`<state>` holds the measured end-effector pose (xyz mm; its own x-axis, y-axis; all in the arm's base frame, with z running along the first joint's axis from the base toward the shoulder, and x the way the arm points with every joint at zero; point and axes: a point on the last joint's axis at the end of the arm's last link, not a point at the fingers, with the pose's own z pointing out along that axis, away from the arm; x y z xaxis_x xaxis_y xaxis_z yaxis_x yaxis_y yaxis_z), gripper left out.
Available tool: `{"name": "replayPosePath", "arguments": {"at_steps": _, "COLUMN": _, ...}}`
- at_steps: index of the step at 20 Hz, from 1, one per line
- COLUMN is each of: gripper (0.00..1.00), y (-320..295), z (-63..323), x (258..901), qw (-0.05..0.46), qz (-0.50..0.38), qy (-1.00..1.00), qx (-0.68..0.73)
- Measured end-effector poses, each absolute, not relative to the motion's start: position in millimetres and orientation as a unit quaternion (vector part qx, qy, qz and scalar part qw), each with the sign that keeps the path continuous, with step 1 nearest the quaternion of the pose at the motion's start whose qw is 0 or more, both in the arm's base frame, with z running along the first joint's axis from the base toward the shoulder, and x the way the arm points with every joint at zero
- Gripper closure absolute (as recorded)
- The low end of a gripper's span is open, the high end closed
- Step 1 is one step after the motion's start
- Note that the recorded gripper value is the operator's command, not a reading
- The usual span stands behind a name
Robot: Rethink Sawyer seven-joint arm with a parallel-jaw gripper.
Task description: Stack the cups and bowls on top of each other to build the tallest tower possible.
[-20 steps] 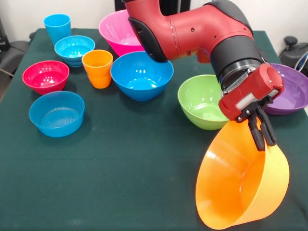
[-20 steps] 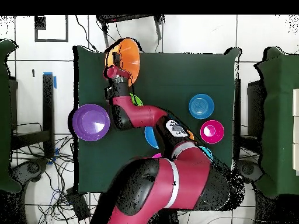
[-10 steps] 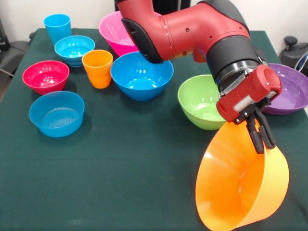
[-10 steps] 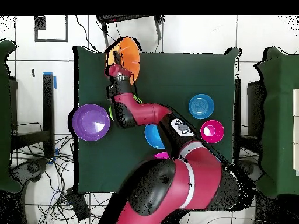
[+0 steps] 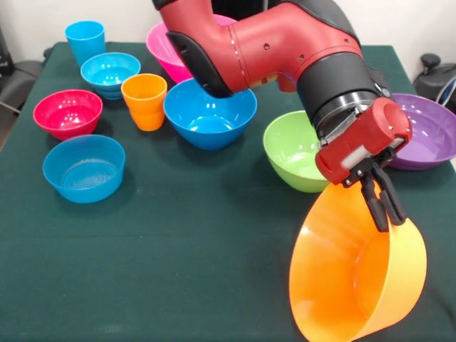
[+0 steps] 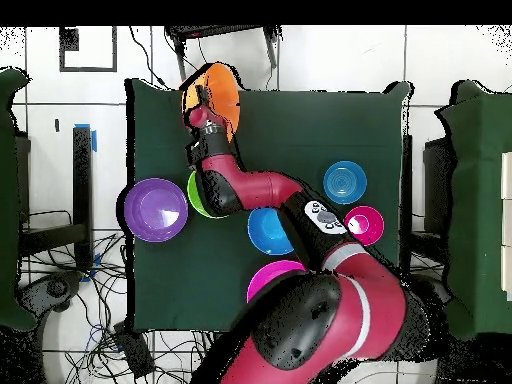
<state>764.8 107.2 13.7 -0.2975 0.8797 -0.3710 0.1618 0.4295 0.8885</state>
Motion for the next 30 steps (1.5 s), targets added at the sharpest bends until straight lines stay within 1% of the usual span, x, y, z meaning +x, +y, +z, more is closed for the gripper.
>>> {"name": "replayPosePath", "arguments": {"at_steps": 18, "gripper": 1.00, "y": 91, "z": 15, "x": 771, "qw": 0.411, "qz": 0.428, "qy": 0.710, "qx": 0.379}}
{"name": "replayPosePath", "arguments": {"at_steps": 30, "gripper": 1.00, "y": 79, "z": 18, "x": 777, "qw": 0.386, "qz": 0.440, "qy": 0.708, "qx": 0.395}}
